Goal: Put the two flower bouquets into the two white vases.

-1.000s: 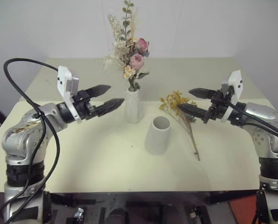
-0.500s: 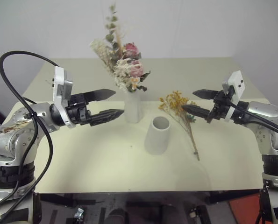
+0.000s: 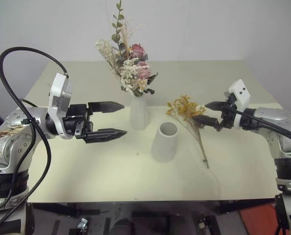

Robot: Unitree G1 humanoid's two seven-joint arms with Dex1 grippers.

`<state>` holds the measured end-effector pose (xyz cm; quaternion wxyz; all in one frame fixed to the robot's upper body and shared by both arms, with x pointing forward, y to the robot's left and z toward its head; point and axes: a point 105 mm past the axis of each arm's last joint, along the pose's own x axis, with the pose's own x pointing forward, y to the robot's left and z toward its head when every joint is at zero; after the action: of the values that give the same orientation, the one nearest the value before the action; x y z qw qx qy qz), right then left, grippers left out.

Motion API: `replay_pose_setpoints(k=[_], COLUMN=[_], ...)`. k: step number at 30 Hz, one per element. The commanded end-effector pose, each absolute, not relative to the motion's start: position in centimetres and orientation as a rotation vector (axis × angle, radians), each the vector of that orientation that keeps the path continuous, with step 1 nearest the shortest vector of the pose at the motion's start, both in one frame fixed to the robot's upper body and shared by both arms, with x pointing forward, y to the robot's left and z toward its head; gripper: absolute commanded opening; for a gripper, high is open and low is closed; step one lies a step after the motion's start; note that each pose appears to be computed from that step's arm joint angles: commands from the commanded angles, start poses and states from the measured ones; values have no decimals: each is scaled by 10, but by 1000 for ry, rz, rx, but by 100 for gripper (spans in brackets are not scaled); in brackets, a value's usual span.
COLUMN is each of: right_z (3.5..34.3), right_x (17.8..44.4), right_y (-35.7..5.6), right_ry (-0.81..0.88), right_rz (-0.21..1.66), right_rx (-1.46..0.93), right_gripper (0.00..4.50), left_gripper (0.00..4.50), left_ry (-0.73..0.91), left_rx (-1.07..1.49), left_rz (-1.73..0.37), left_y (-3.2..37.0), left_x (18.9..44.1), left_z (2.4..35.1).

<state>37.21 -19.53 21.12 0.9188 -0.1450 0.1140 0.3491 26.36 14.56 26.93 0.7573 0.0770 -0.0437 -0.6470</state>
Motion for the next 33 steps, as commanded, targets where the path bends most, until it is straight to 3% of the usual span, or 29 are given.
replay_pose_setpoints(k=[1,13,23,33], right_z=[211,153,127,142], right_x=[377,382,392,402], right_y=[-205,-209,-200,-202], right_ry=[306,600,645,561], right_rz=[641,588,577,525], right_rx=[-317,-392,-414,-400], right_gripper=[450,450,450,142], left_gripper=[446,446,446,450], left_ry=[-122,-121,-122,-125], left_rx=[215,227,233,236], left_rz=[-1438,-1448,-1442,-1433], left_y=[146,145,145,146], left_x=[259,256,255,256], left_z=[275,274,274,275])
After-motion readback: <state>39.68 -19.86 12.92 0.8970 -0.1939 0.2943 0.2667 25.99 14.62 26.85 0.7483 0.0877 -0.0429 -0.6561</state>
